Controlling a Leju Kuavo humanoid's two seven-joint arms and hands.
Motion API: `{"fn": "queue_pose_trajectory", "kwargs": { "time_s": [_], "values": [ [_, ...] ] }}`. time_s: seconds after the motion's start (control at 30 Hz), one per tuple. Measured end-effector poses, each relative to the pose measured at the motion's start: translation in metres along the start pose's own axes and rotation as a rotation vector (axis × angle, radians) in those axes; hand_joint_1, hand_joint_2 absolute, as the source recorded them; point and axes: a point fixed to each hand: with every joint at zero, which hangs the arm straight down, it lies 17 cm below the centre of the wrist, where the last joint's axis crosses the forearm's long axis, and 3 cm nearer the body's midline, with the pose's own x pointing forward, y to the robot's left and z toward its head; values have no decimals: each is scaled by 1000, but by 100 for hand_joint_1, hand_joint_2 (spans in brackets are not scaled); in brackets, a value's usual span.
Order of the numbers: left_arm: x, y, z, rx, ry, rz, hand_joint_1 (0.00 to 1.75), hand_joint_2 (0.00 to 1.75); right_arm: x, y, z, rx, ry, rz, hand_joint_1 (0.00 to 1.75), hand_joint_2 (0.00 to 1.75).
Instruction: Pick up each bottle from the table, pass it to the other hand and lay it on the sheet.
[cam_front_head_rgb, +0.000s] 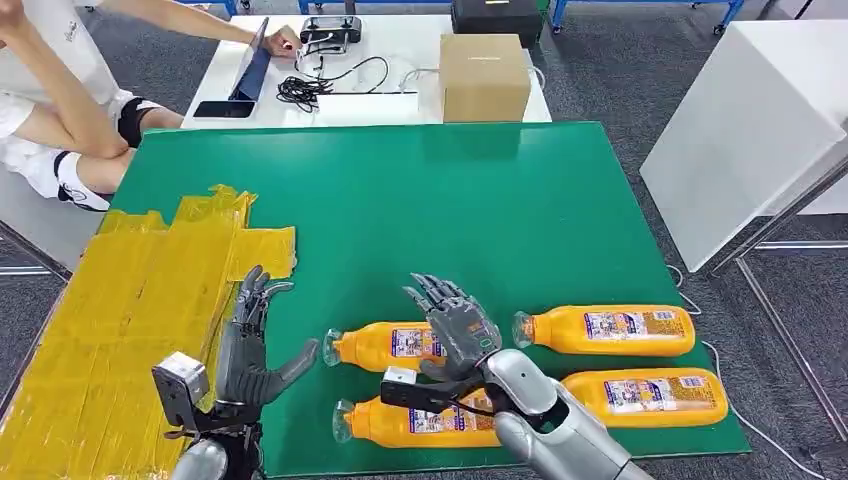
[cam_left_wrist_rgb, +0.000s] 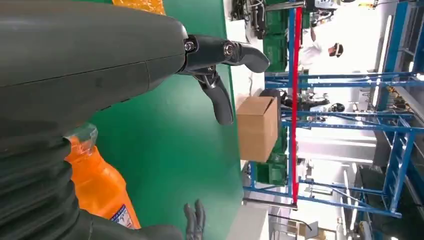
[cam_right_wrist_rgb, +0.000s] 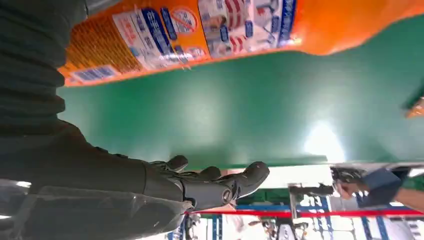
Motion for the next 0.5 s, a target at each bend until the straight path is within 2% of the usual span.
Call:
{"fn": "queue_pose_trajectory", "kwargs": {
  "time_s": [0.5],
  "values": [
    [2, -5, -4, -13, -1, 7, 0, 175, -47, 31, -10, 129, 137, -4, 0, 175]
  ]
}}
